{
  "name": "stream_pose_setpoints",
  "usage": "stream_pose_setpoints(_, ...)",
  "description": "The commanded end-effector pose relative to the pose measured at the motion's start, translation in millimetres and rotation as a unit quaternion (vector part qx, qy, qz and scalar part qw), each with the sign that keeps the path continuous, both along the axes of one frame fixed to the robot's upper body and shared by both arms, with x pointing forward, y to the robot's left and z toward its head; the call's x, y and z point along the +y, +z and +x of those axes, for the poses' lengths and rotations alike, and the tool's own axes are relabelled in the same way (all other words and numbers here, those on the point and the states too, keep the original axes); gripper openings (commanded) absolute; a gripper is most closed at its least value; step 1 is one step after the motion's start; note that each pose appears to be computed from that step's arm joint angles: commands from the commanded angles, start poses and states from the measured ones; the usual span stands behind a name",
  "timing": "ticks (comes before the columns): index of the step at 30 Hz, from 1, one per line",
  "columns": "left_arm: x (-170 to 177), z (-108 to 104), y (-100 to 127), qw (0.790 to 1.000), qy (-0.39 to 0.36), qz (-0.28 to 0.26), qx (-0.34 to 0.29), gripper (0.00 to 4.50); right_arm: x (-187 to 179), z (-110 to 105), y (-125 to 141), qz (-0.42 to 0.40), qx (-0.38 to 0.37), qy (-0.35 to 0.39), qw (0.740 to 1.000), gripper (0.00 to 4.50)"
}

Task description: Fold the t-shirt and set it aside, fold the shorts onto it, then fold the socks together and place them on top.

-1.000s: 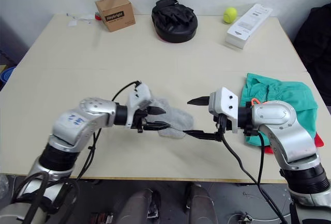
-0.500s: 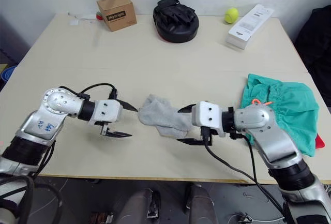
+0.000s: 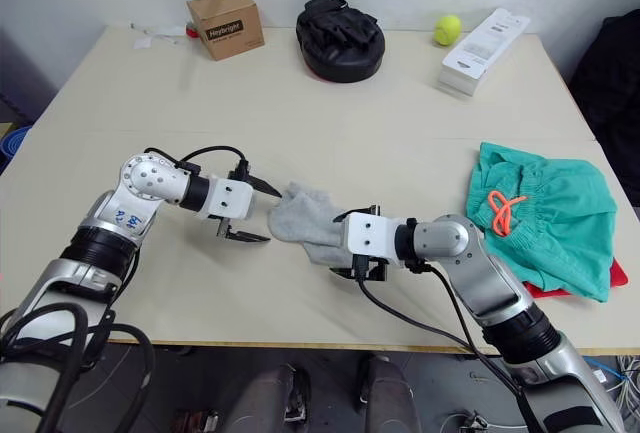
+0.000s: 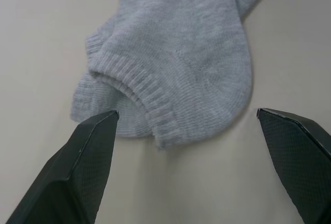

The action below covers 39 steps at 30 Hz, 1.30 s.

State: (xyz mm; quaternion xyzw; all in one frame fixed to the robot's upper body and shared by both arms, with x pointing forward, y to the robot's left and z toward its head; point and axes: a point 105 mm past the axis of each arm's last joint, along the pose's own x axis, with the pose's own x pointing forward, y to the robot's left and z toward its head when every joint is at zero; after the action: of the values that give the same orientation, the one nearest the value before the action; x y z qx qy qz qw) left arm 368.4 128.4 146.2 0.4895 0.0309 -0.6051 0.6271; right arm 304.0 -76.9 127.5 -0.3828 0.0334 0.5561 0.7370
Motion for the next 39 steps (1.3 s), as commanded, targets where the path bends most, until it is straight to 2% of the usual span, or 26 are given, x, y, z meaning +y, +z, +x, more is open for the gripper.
stream_pose_setpoints(1, -3, 8, 2, 1.000, -0.001, 0.004, -0.019, 3.87, 2, 0, 3, -0.002, -0.013, -0.001, 1.000, 4.32)
stream_pose_setpoints(3, -4, 10, 0, 1.000, 0.001, 0.003, -0.016, 3.29, 1, 1, 1, -0.003, -0.013, -0.005, 1.000, 3.93)
stream_pose_setpoints(8, -10, 14, -12, 1.000, 0.003, 0.010, -0.009, 1.78, 1, -1, -7, -0.007, -0.001, -0.013, 1.000, 2.18)
stream_pose_setpoints(11, -10, 15, -19, 1.000, 0.004, 0.026, -0.008, 0.79, -3, -3, -12, -0.015, 0.004, -0.017, 1.000, 2.15)
stream_pose_setpoints(14, -12, 15, -20, 1.000, 0.004, 0.027, -0.007, 0.79, -6, -2, -14, -0.018, 0.008, -0.023, 1.000, 2.15)
stream_pose_setpoints(16, -12, 15, -19, 1.000, 0.002, 0.027, -0.005, 0.75, -7, -1, -16, -0.019, 0.011, -0.026, 0.999, 1.79)
stream_pose_setpoints(17, -12, 15, -19, 1.000, 0.000, 0.026, -0.003, 0.75, -7, 0, -16, -0.018, 0.012, -0.028, 0.999, 1.57)
stream_pose_setpoints(21, -10, 13, -18, 1.000, 0.002, 0.025, 0.017, 0.75, -7, 3, -14, -0.020, 0.008, -0.026, 0.999, 0.22)
stream_pose_setpoints(22, -8, 11, -20, 0.999, 0.005, 0.029, 0.033, 0.75, -8, 4, -13, -0.021, 0.005, -0.021, 1.000, 0.04)
stream_pose_setpoints(28, 2, -12, -20, 0.995, -0.012, 0.044, 0.091, 0.75, -16, 2, -13, -0.055, -0.027, 0.038, 0.997, 0.04)
stream_pose_setpoints(32, 8, -40, -18, 0.991, -0.022, 0.048, 0.123, 0.75, -20, -1, -14, -0.077, -0.054, 0.093, 0.991, 0.04)
stream_pose_setpoints(36, 18, -75, -19, 0.988, -0.019, 0.061, 0.144, 0.75, -25, -7, -13, -0.101, -0.098, 0.183, 0.973, 0.04)
stream_pose_setpoints(39, 18, -86, -18, 0.988, -0.002, 0.051, 0.147, 0.75, -26, -7, -12, -0.096, -0.110, 0.211, 0.967, 0.04)
